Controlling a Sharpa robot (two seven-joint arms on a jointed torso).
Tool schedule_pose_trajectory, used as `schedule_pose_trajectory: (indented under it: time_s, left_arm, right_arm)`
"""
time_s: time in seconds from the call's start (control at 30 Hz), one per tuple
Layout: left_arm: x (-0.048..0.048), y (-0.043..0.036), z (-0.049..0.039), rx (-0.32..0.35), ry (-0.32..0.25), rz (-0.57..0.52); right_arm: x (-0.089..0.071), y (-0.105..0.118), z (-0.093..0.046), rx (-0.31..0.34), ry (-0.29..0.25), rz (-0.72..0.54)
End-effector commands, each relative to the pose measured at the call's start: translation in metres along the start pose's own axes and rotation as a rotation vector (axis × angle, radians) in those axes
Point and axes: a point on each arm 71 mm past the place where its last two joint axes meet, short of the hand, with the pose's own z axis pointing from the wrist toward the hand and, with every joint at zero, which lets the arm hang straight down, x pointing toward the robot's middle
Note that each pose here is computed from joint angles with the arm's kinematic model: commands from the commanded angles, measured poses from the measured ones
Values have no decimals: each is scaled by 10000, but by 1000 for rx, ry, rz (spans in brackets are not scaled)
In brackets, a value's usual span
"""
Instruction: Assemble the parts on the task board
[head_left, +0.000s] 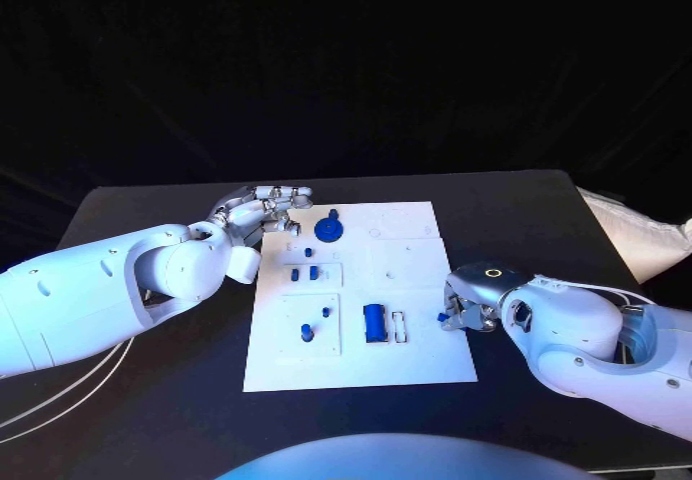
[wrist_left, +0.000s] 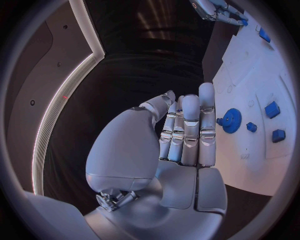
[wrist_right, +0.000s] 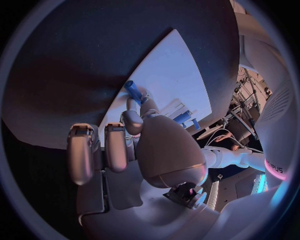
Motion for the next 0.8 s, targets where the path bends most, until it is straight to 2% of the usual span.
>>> schedule_pose_trajectory:
  time_s: [0.03,0.6,0.7,0.8]
  left_arm:
    - [23,-2,5,1,21,-9]
    - [49,5,20,-2,26,-9]
    - [50,5,20,-1,26,-9]
    - [49,5,19,-1,26,-9]
  right_arm:
    - [184,-60,8,36,111,-135]
    - [245,-28,76,35,120,-63]
    - [229,-26,82,37,91,-9]
    - [189,-13,75,36,36,75]
